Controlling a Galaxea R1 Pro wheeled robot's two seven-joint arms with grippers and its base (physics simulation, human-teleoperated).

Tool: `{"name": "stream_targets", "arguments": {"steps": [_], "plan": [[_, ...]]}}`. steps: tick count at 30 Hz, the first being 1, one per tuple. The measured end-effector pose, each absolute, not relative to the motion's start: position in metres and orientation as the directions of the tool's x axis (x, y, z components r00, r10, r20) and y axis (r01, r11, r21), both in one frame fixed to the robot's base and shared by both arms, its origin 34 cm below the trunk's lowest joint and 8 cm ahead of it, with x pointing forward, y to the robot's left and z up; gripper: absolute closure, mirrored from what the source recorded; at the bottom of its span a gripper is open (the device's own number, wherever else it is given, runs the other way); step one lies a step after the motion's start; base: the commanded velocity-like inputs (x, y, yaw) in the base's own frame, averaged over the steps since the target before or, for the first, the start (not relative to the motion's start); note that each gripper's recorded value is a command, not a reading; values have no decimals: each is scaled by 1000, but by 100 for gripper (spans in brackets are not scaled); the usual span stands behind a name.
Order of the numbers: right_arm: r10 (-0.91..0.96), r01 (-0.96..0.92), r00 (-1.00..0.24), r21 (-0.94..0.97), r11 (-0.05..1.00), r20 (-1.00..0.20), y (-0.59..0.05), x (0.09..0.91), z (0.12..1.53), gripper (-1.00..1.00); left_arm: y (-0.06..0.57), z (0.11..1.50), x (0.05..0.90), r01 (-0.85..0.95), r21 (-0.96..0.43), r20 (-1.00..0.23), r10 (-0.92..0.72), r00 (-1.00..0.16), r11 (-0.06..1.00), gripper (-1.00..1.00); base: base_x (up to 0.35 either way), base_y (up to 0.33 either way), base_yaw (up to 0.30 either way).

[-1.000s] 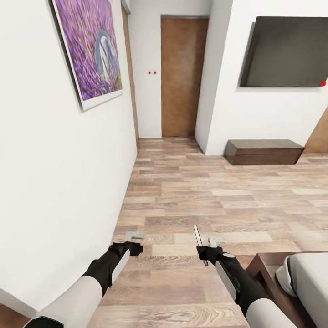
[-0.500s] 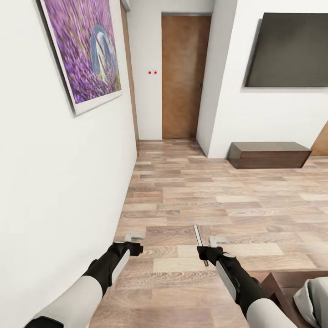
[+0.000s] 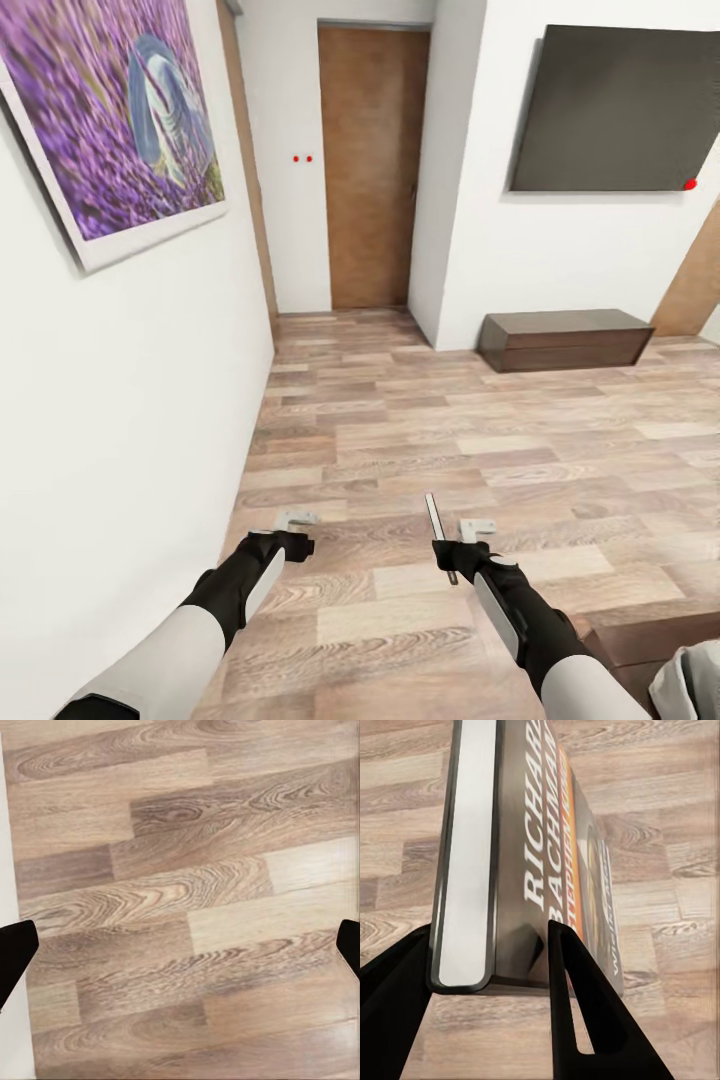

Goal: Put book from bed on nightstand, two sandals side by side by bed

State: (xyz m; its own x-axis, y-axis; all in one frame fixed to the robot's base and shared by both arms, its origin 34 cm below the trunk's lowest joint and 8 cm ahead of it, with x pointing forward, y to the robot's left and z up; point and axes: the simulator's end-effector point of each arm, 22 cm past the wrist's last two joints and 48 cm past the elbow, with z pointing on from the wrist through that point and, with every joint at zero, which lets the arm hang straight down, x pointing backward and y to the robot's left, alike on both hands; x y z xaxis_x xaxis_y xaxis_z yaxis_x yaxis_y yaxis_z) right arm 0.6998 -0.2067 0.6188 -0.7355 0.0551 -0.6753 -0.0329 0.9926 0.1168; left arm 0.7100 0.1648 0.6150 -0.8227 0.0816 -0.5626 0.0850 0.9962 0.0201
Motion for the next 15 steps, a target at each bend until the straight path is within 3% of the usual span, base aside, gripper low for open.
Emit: {"name": "stream_targets", "arguments": {"steps": [15], "plan": [[55, -33, -735, 117, 993, -676, -207, 700, 619, 100, 165, 615, 710, 86, 21, -563, 82, -823, 996, -100, 338, 0, -22]]}}
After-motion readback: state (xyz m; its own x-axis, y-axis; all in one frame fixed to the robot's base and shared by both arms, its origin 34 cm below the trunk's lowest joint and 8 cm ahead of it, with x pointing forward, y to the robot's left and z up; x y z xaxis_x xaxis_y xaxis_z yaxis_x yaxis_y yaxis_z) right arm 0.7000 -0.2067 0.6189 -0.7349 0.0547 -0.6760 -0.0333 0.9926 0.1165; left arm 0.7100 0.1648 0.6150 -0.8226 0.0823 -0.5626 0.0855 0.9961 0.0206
